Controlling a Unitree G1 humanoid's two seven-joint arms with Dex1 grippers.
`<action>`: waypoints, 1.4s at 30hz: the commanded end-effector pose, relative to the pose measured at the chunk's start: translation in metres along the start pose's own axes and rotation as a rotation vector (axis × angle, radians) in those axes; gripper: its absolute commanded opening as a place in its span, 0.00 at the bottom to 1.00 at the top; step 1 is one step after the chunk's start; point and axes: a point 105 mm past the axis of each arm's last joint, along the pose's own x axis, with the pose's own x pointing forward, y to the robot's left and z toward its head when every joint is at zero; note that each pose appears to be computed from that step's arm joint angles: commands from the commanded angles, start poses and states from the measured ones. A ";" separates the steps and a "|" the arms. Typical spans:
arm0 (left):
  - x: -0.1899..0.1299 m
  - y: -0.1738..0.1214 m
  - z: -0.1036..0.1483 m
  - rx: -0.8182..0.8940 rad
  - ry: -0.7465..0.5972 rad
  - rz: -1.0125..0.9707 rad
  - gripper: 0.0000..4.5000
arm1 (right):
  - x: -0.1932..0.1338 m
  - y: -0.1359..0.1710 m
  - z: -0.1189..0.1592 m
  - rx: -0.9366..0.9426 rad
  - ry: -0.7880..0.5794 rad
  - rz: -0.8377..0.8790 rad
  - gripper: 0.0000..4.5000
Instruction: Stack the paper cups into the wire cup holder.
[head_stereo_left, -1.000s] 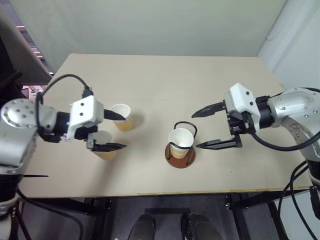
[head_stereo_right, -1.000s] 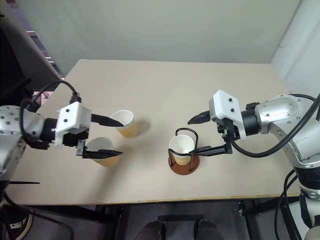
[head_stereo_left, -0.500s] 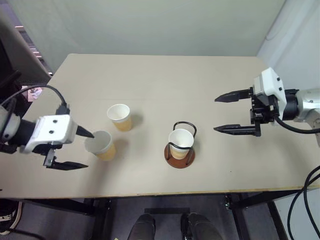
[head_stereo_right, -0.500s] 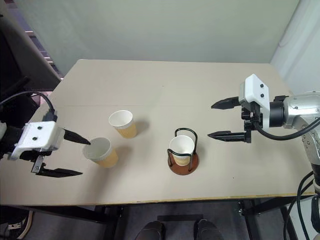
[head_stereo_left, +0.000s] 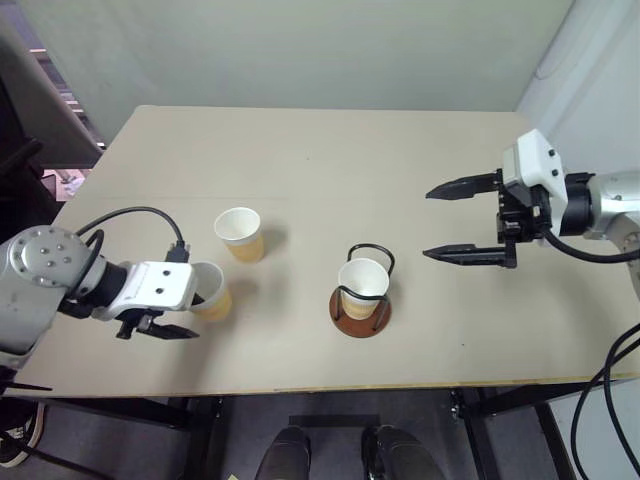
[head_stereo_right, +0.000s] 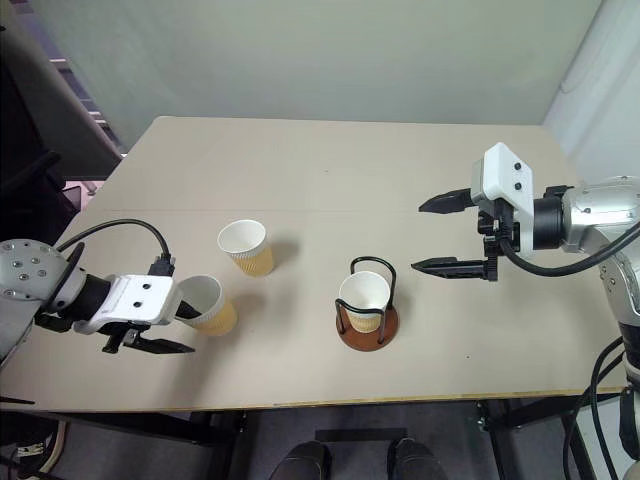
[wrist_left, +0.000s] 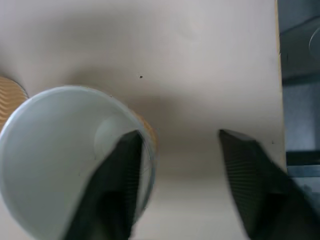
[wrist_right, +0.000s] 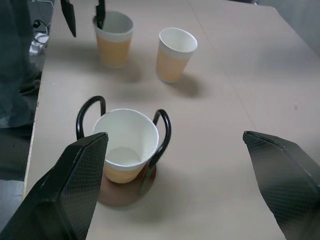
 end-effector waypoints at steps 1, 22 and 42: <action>-0.012 0.011 0.010 0.035 -0.012 0.047 0.22 | -0.009 -0.002 0.011 -0.045 -0.002 -0.039 1.00; -0.056 0.064 0.197 0.611 -0.635 -0.074 0.01 | -0.044 0.007 0.004 -0.038 0.092 -0.217 1.00; 0.003 0.058 0.225 0.860 -0.593 -0.261 0.01 | -0.053 0.053 0.026 -0.018 -0.034 -0.191 1.00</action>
